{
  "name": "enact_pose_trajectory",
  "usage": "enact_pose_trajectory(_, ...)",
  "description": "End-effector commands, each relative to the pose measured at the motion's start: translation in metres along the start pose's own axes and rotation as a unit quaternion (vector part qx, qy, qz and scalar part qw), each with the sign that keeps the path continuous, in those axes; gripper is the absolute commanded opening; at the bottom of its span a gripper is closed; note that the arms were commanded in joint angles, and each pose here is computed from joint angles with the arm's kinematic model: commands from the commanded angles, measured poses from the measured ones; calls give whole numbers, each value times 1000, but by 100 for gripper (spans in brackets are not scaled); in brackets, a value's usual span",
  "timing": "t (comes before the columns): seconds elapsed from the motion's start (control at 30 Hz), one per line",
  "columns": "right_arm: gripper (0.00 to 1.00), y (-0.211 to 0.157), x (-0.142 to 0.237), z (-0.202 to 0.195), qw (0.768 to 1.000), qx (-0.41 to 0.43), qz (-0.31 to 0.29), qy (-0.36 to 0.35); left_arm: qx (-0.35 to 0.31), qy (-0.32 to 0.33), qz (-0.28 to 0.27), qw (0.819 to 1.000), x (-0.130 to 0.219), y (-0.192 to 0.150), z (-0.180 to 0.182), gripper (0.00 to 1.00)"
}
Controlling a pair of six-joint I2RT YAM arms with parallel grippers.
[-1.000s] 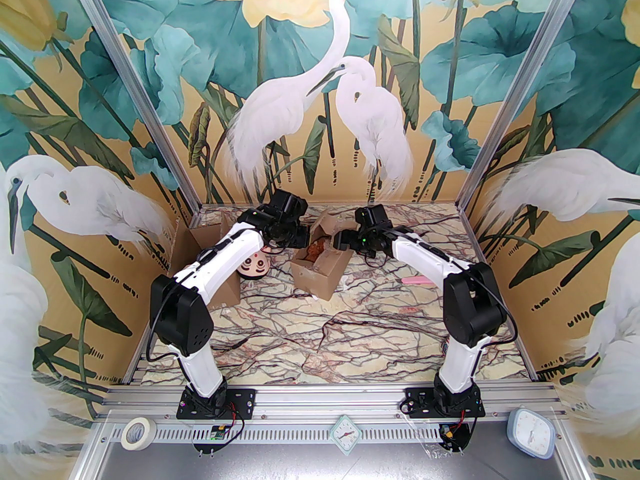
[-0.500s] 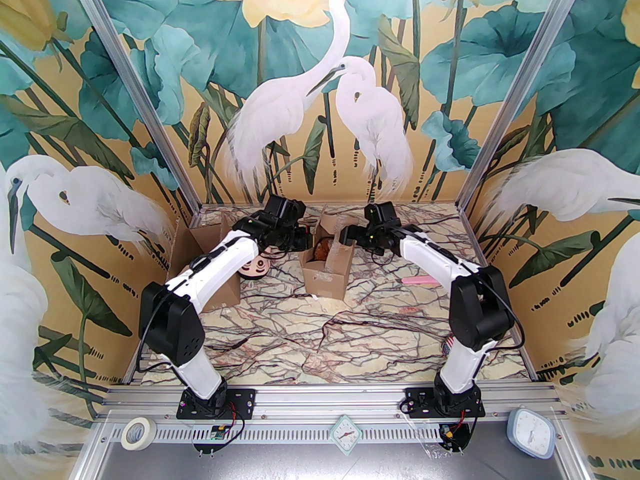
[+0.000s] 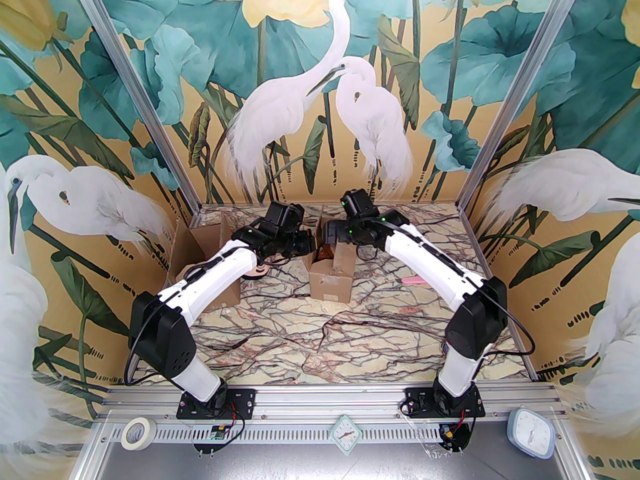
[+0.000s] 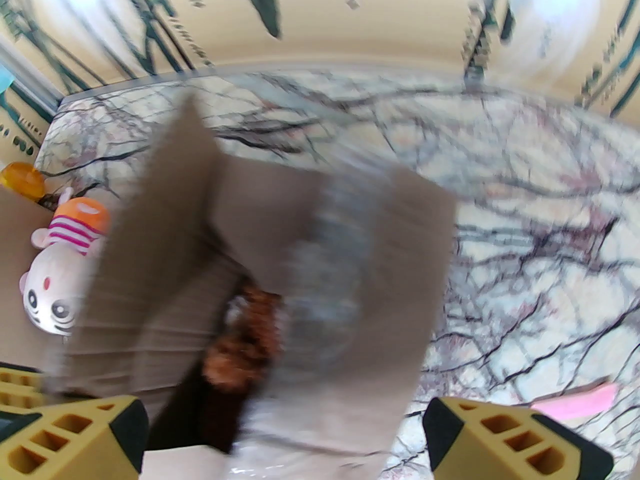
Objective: Unpack the express box
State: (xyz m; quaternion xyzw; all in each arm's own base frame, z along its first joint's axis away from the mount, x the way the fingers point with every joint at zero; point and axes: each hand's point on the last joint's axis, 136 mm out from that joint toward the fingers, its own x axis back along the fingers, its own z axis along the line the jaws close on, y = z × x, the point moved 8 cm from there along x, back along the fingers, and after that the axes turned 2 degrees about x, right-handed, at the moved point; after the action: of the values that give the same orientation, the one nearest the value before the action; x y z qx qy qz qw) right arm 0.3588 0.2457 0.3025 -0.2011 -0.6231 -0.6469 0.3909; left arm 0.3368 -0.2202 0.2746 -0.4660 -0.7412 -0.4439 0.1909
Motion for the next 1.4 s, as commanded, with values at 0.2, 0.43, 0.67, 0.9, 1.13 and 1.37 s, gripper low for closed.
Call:
enact_pose_trajectory(0.2, 98, -13, -31, -16, 987, 71, 73, -126, 4, -14, -77, 997, 30, 12, -12, 2)
enact_pose_trajectory(0.43, 93, -3, -19, -27, 989, 53, 71, -115, -8, -4, -76, 997, 28, 9, -7, 2)
enact_pose_trajectory(0.67, 90, -4, 6, -81, 995, -69, 60, -48, -9, 9, -77, 997, 31, 9, 9, 0)
enact_pose_trajectory(0.9, 87, -43, -13, -114, 983, -157, 93, 10, -14, -15, -69, 997, 27, 9, 7, 0)
enact_pose_trajectory(1.13, 87, -26, 17, -117, 985, -163, 45, 24, -42, -45, -79, 995, 32, 12, -5, 0)
enact_pose_trajectory(1.37, 84, 24, 74, -94, 994, -98, -41, 10, -134, -53, -108, 984, 41, 15, -37, 0)
